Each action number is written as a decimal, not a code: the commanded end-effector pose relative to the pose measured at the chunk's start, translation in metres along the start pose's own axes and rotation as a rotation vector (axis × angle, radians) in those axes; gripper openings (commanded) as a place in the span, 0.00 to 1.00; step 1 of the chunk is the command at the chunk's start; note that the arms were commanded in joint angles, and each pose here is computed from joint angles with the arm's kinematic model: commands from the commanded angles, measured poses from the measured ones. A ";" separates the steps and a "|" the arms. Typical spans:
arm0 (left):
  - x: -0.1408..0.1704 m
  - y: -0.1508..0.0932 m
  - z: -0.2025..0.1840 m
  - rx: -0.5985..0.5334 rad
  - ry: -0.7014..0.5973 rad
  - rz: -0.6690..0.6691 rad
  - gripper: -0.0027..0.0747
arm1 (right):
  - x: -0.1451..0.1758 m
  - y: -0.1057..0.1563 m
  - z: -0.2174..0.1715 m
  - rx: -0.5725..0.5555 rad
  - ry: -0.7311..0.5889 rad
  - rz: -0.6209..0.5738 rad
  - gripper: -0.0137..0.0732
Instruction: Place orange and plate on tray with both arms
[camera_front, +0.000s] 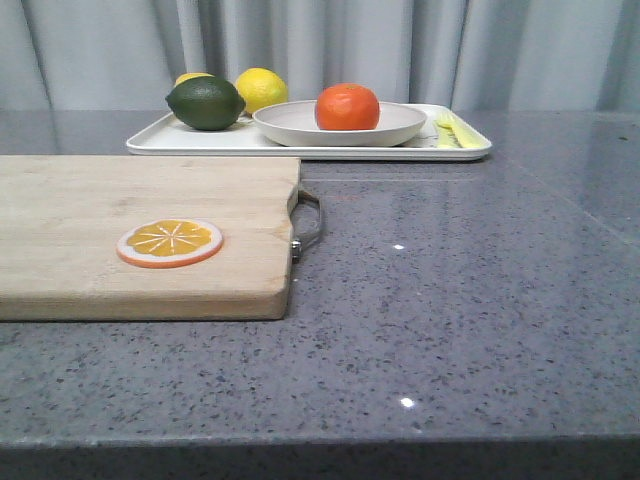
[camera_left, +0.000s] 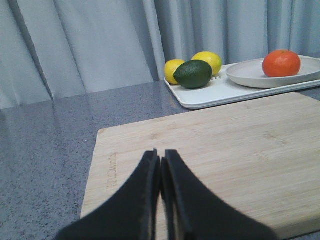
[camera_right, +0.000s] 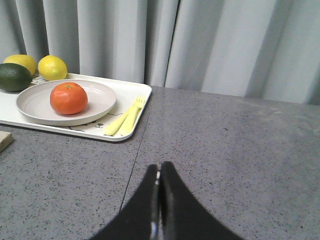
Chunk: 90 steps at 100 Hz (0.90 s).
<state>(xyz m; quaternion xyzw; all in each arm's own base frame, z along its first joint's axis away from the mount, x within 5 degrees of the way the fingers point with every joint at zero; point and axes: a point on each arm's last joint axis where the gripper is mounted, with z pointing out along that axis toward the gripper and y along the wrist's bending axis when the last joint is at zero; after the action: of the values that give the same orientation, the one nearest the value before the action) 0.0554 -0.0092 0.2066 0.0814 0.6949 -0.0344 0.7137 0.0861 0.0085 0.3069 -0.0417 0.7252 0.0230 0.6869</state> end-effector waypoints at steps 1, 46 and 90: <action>-0.005 0.000 -0.003 -0.005 -0.086 -0.005 0.01 | -0.012 -0.003 -0.001 0.037 -0.068 0.002 0.04; -0.004 0.000 -0.003 -0.004 -0.080 -0.019 0.01 | -0.012 -0.003 -0.001 0.037 -0.068 0.002 0.04; -0.004 0.000 -0.003 -0.004 -0.080 -0.019 0.01 | -0.012 -0.003 -0.001 0.037 -0.068 0.002 0.04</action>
<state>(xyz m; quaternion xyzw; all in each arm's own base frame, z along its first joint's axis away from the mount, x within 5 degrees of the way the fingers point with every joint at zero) 0.0554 -0.0091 0.2051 0.0810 0.7008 -0.0349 0.7079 0.0861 0.0085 0.3069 -0.0422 0.7251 0.0225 0.6870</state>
